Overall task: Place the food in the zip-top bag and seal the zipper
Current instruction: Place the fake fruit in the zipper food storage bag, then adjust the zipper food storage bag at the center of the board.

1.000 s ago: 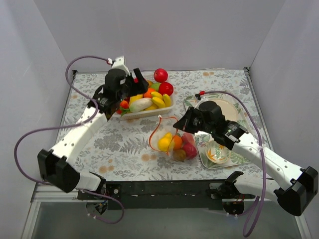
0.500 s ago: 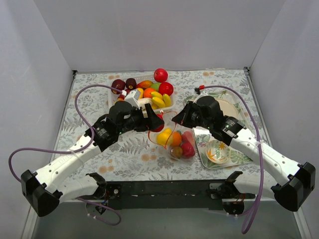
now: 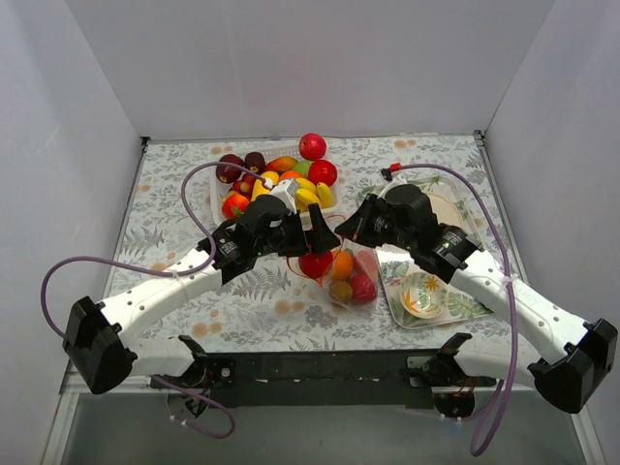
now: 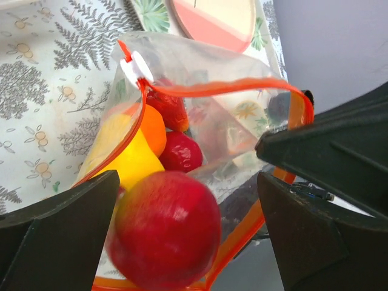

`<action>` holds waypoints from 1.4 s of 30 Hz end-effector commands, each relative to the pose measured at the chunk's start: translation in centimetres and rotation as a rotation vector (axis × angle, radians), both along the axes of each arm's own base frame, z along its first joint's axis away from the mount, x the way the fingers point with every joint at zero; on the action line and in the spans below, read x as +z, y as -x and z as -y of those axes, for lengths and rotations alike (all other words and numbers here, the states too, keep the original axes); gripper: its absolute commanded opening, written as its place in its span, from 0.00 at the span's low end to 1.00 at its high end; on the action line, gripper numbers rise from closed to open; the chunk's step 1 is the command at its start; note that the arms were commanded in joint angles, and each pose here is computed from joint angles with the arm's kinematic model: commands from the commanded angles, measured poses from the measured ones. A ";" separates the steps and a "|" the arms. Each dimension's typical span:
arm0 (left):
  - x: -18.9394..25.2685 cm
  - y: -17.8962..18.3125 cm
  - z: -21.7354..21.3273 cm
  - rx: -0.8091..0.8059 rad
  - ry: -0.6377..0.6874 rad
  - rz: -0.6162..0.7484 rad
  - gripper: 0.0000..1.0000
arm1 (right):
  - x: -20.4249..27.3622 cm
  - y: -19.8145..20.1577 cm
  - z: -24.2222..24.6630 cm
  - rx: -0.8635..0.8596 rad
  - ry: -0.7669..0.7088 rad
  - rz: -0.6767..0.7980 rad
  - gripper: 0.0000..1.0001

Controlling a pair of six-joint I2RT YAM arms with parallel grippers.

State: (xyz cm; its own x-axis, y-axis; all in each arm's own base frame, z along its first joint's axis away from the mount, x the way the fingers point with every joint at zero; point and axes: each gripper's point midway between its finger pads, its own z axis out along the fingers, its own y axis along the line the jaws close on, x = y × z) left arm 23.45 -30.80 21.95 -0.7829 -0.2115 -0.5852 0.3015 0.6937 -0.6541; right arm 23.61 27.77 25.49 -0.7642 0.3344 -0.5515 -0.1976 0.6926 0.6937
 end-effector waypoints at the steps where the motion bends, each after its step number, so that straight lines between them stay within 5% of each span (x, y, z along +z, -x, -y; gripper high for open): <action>1: 4.7 -1.1 1.3 0.001 0.088 0.091 0.98 | 3.1 0.7 0.6 -0.014 -0.071 0.061 0.01; 8: 9.6 -1.0 2.0 -0.031 0.170 0.152 0.98 | 6.1 1.1 3.1 -0.084 -0.122 0.136 0.01; 17: 14.5 -1.7 2.9 -0.042 0.225 0.215 0.98 | 8.7 4.1 -0.5 0.116 -0.335 0.031 0.01; 23: 17.1 -3.0 -0.7 0.127 0.153 0.281 0.96 | 9.8 3.8 -0.2 0.093 -0.359 0.027 0.01; 31: 12.6 -2.8 -10.8 0.490 -0.079 0.249 0.72 | 9.4 3.9 0.1 0.084 -0.396 0.014 0.01; 42: 9.5 -1.4 -7.7 0.291 -0.025 0.207 0.56 | 9.9 4.1 0.1 0.099 -0.389 0.030 0.01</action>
State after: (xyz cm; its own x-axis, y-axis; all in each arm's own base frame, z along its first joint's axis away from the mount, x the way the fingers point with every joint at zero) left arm 26.08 -21.81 32.64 -0.5057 -0.4376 -0.7435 0.1294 0.8136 -0.5669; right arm 19.52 27.69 32.18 -0.8206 0.4244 -0.3827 -0.1956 0.4207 0.8859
